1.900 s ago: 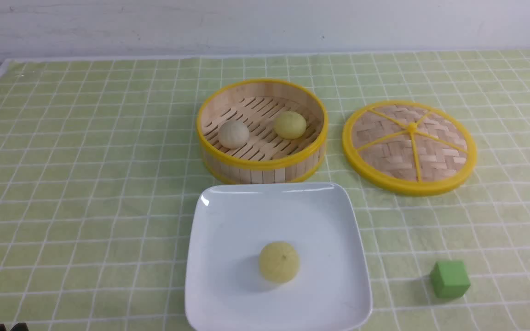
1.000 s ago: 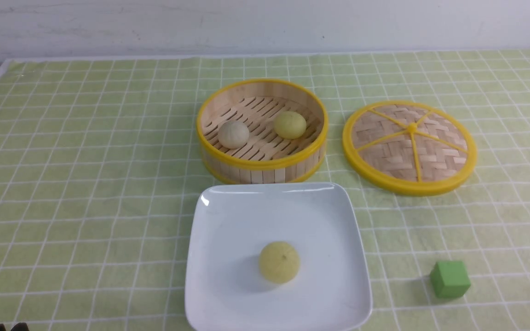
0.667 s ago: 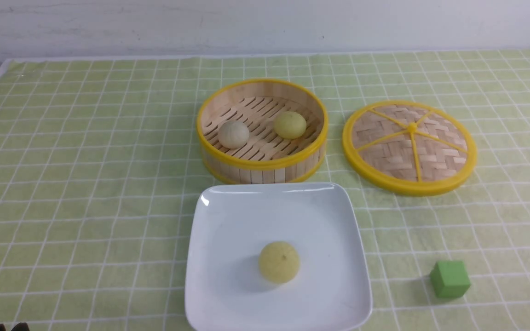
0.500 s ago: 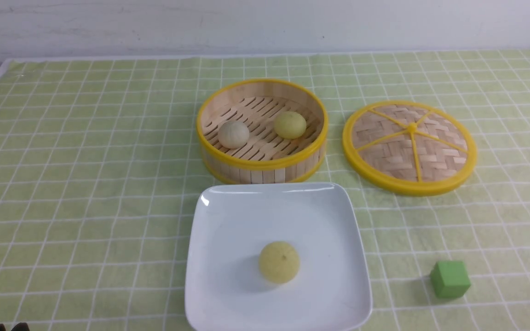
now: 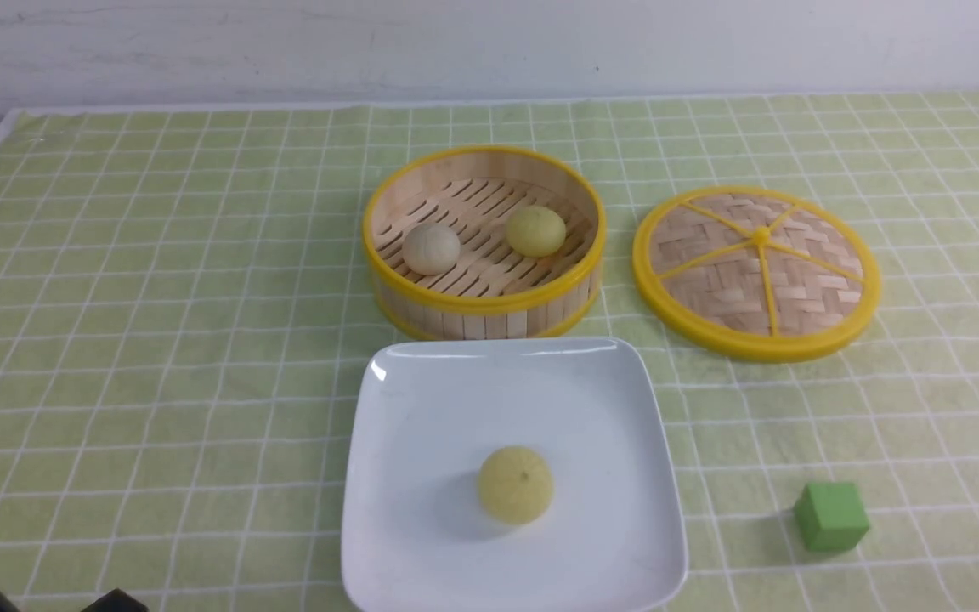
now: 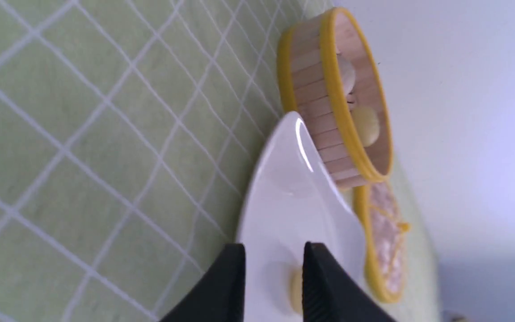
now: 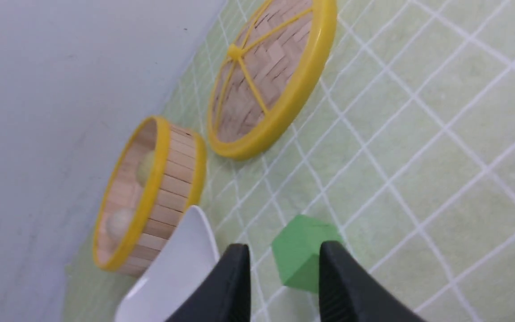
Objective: Put the steamed buns into the plate on the green tablecloth.
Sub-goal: 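Reach toward a bun in the bamboo steamer with the right gripper, then move the steamed bun from the bamboo steamer onto the white plate with the right gripper, then reach into the bamboo steamer and grasp a bun with the left gripper, then carry the bun from the bamboo steamer to the plate with the left gripper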
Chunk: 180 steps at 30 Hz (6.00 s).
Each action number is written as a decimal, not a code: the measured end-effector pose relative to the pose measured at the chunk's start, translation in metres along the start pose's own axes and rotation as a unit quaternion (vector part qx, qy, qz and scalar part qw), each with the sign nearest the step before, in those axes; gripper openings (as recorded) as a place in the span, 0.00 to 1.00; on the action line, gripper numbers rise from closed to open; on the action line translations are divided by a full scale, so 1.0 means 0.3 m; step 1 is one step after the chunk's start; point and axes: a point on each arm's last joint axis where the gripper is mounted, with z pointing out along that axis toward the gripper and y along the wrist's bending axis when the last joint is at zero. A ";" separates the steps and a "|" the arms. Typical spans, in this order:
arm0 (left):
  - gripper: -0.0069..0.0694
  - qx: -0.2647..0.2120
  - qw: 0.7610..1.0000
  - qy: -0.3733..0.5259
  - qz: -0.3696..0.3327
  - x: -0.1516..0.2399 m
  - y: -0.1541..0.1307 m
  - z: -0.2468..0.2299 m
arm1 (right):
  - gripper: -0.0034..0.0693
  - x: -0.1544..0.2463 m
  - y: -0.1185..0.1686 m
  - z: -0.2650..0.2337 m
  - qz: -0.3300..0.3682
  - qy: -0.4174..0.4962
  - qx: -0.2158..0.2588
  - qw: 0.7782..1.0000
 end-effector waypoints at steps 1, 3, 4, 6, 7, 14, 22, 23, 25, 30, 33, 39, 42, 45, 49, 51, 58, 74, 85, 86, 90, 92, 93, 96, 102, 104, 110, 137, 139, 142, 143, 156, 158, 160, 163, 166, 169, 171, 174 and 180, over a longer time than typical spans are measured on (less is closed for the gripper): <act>0.38 0.001 1.000 0.001 -0.010 0.001 -0.001 0.000 | 0.38 -0.001 0.002 0.000 0.006 -0.001 -0.003 1.000; 0.38 0.004 1.000 0.000 -0.018 0.000 -0.002 0.000 | 0.38 -0.002 0.003 0.000 0.009 -0.002 -0.005 1.000; 0.38 0.008 1.000 -0.005 -0.023 -0.003 -0.005 0.000 | 0.38 -0.004 0.006 0.000 0.011 -0.007 -0.010 1.000; 0.37 0.016 1.000 -0.012 -0.020 -0.008 -0.012 -0.001 | 0.38 -0.012 0.018 -0.004 0.010 -0.014 -0.018 1.000; 0.35 0.020 1.000 -0.009 -0.007 -0.010 -0.026 -0.007 | 0.38 -0.022 0.038 -0.012 0.004 -0.018 -0.026 0.999; 0.12 0.016 0.986 0.027 0.166 -0.064 -0.237 -0.093 | 0.25 -0.168 0.293 -0.124 -0.245 -0.061 -0.022 0.967; 0.09 -0.244 0.914 0.207 0.251 -0.112 -0.224 0.051 | 0.03 -0.209 0.287 0.037 -0.283 0.229 0.276 0.890; 0.09 -0.253 0.905 0.222 0.260 -0.117 -0.231 0.065 | 0.03 -0.196 0.295 0.068 -0.279 0.272 0.267 0.881; 0.09 -0.269 0.888 0.253 0.275 -0.126 -0.241 0.098 | 0.03 -0.168 0.313 0.126 -0.275 0.342 0.227 0.869; 0.09 -0.278 0.865 0.288 0.303 -0.149 -0.268 0.163 | 0.05 -0.105 0.375 0.268 -0.259 0.456 0.065 0.849; 0.10 -0.281 0.858 0.298 0.309 -0.155 -0.271 0.188 | 0.06 -0.071 0.428 0.388 -0.259 0.502 -0.012 0.825; 0.12 -0.282 0.857 0.300 0.309 -0.156 -0.271 0.194 | 0.07 0.021 0.553 0.642 -0.332 0.526 -0.037 0.782; 0.13 -0.282 0.857 0.300 0.309 -0.156 -0.271 0.194 | 0.08 0.060 0.599 0.745 -0.361 0.522 -0.034 0.772; 0.14 -0.282 0.857 0.301 0.309 -0.155 -0.270 0.193 | 0.13 0.104 0.677 0.919 -0.407 0.497 -0.033 0.766; 0.17 -0.281 0.854 0.303 0.316 -0.156 -0.270 0.193 | 0.26 0.121 0.740 1.091 -0.446 0.449 -0.048 0.773; 0.18 -0.282 0.853 0.302 0.320 -0.157 -0.269 0.193 | 0.36 0.136 0.747 1.189 -0.458 0.427 -0.054 0.778; 0.24 -0.284 0.850 0.301 0.326 -0.160 -0.268 0.193 | 0.64 0.159 0.731 1.378 -0.509 0.352 -0.059 0.783; 0.29 -0.280 0.853 0.295 0.328 -0.162 -0.270 0.196 | 0.53 0.227 0.575 1.515 -0.530 0.313 -0.022 0.788; 0.30 -0.278 0.854 0.291 0.329 -0.163 -0.272 0.199 | 0.07 0.045 0.865 1.233 -0.544 0.362 -0.039 0.756; 0.31 -0.278 0.854 0.291 0.329 -0.163 -0.272 0.199 | 0.07 0.017 0.900 1.175 -0.546 0.378 -0.036 0.747; 0.31 -0.278 0.854 0.291 0.329 -0.163 -0.272 0.199 | 0.07 -0.061 0.975 0.961 -0.544 0.426 -0.029 0.722; 0.32 -0.278 0.854 0.291 0.329 -0.163 -0.272 0.199 | 0.07 -0.058 0.951 0.882 -0.533 0.457 -0.022 0.712; 0.32 -0.278 0.855 0.291 0.328 -0.163 -0.272 0.199 | 0.07 -0.038 0.914 0.850 -0.519 0.478 -0.016 0.708; 0.33 -0.278 0.855 0.290 0.327 -0.164 -0.272 0.199 | 0.08 0.052 0.785 0.824 -0.461 0.524 -0.006 0.716; 0.36 -0.274 0.864 0.274 0.322 -0.169 -0.277 0.206 | 0.24 0.282 0.519 0.866 -0.405 0.479 -0.001 0.779; 0.37 -0.273 0.868 0.268 0.317 -0.170 -0.279 0.208 | 0.37 0.334 0.468 0.891 -0.411 0.456 0.002 0.789; 0.39 -0.274 0.870 0.265 0.312 -0.171 -0.279 0.209 | 0.79 0.334 0.441 0.921 -0.432 0.419 -0.003 0.799; 0.11 -0.220 0.833 0.340 0.378 -0.207 -0.584 0.724 | 0.03 -0.239 0.535 0.020 -0.470 0.273 0.040 0.838; 0.15 -0.207 0.829 0.337 0.396 -0.192 -0.632 0.813 | 0.03 -0.226 0.506 0.020 -0.470 0.276 0.046 0.837; 0.26 -0.195 0.830 0.332 0.404 -0.166 -0.678 0.945 | 0.03 -0.213 0.477 0.030 -0.467 0.281 0.053 0.837; 0.32 -0.190 0.829 0.332 0.408 -0.156 -0.690 0.990 | 0.03 -0.213 0.474 0.033 -0.467 0.278 0.053 0.838; 0.72 -0.195 0.805 0.313 0.465 -0.087 -0.631 1.375 | 0.05 -0.226 0.482 0.048 -0.471 0.242 0.046 0.847; 0.70 -0.210 0.792 0.310 0.482 -0.086 -0.597 1.398 | 0.05 -0.226 0.482 0.048 -0.471 0.242 0.046 0.847; 0.69 -0.215 0.787 0.309 0.488 -0.085 -0.584 1.407 | 0.05 -0.226 0.482 0.048 -0.471 0.242 0.046 0.847; 0.64 -0.222 0.782 0.310 0.493 -0.074 -0.545 1.433 | 0.05 -0.226 0.482 0.048 -0.471 0.242 0.046 0.847; 0.49 -0.220 0.788 0.317 0.479 -0.045 -0.501 1.465 | 0.05 -0.225 0.481 0.049 -0.471 0.242 0.046 0.847; 0.28 -0.212 0.802 0.321 0.457 -0.035 -0.512 1.465 | 0.05 -0.220 0.471 0.052 -0.470 0.245 0.049 0.847; 0.18 -0.206 0.809 0.326 0.444 -0.032 -0.527 1.458 | 0.05 -0.217 0.464 0.055 -0.469 0.248 0.051 0.846; 0.13 -0.192 0.812 0.342 0.432 -0.037 -0.577 1.428 | 0.06 -0.208 0.447 0.060 -0.465 0.255 0.055 0.846; 0.13 -0.150 0.801 0.340 0.469 -0.143 -0.854 1.198 | 0.07 -0.204 0.435 0.067 -0.465 0.252 0.057 0.847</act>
